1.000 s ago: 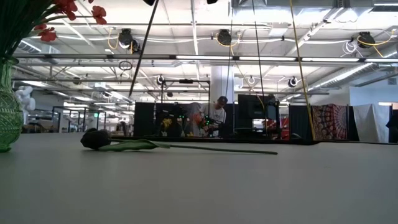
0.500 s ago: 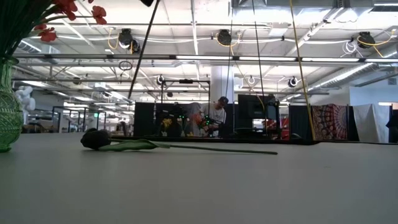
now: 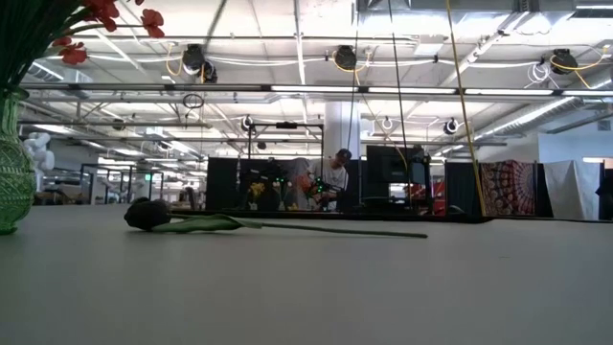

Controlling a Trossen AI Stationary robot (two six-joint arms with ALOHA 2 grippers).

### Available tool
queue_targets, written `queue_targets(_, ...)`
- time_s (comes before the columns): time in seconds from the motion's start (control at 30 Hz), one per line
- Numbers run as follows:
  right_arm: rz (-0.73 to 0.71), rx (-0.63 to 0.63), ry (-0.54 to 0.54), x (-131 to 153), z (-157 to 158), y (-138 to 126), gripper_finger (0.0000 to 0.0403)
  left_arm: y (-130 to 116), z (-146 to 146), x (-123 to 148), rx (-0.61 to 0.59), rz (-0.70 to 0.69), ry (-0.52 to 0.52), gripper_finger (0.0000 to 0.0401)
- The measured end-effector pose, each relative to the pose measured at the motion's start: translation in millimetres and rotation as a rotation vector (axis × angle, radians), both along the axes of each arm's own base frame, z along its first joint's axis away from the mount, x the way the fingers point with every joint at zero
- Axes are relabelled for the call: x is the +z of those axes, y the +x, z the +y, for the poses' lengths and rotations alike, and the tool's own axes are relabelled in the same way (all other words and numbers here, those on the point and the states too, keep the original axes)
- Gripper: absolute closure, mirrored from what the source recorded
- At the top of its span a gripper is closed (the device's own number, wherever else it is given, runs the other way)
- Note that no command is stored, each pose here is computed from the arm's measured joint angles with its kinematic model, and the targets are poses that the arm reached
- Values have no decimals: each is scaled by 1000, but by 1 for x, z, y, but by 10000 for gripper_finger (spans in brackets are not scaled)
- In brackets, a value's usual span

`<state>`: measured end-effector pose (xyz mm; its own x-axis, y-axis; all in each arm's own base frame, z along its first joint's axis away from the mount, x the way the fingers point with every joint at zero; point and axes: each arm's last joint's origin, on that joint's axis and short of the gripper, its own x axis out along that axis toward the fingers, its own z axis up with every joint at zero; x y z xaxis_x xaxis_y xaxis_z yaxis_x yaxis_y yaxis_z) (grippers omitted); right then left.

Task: Sort flowers into vase by color
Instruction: Put the right black flower into the blue vase

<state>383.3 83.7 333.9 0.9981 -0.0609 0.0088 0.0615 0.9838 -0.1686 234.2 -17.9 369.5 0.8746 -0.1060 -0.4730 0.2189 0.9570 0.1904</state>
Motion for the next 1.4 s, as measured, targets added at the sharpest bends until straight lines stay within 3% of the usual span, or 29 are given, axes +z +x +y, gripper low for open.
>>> queue_targets(0.4, 49, 18, 21, -6, 2, 0, 213, -34, -8, 33, -46, -186, -14, 397)
queue_targets(0.7, 105, 12, 42, -12, 2, 0, 213, -68, -17, 53, -175, -319, -62, 397)
queue_targets(0.9, 121, 11, 49, -13, 2, -1, 213, -90, -27, 62, -324, -350, -185, 395)
queue_targets(1.4, 141, 2, 47, -18, 1, 2, 213, -90, -65, 63, -569, -336, -291, 390)
